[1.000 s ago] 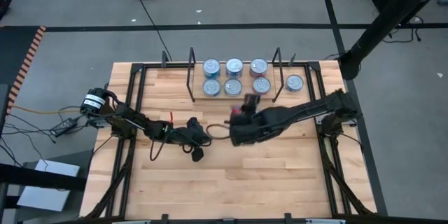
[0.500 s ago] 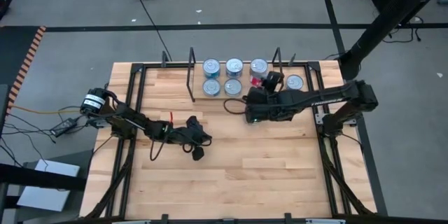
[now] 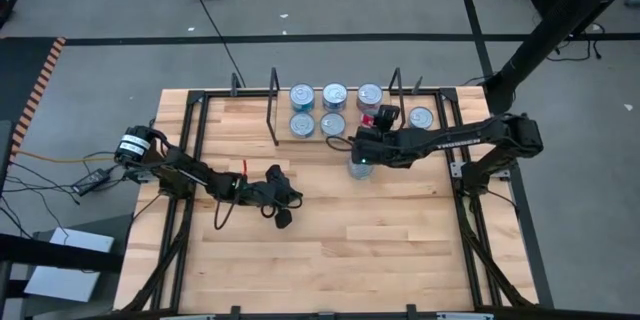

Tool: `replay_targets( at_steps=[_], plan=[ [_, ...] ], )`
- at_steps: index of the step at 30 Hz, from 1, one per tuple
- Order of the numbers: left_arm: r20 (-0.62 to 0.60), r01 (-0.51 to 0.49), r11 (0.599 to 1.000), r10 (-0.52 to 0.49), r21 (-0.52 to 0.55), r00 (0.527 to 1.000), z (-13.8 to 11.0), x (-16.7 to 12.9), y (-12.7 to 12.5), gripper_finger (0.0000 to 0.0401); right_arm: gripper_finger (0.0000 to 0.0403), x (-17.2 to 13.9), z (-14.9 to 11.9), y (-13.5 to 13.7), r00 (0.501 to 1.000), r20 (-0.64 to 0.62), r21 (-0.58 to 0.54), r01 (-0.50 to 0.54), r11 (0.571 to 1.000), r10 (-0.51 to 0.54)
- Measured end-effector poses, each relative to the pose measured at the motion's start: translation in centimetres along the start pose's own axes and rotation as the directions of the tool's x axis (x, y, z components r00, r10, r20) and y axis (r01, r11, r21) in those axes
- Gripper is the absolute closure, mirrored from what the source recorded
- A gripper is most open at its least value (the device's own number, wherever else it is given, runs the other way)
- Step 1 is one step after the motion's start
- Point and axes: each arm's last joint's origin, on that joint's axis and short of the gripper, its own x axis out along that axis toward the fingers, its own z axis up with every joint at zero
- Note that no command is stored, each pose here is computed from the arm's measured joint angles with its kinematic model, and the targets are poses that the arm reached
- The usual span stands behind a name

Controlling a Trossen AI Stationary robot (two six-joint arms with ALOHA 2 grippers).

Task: Stack canned seafood by type on shelf
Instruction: Stack the red tuna can on top of the red tuna can on the shelf

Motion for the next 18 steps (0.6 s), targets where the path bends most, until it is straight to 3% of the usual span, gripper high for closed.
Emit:
replay_targets(
  at_steps=[18],
  plan=[
    [0.0, -0.001, 1.0, 0.001, 0.0, 1.0, 0.0, 0.0, 0.0, 0.0398, 0.0253, 2.6, -0.5, -0.4, 1.0, -0.021, -0.006, -0.015, 1.0, 0.015]
  ],
)
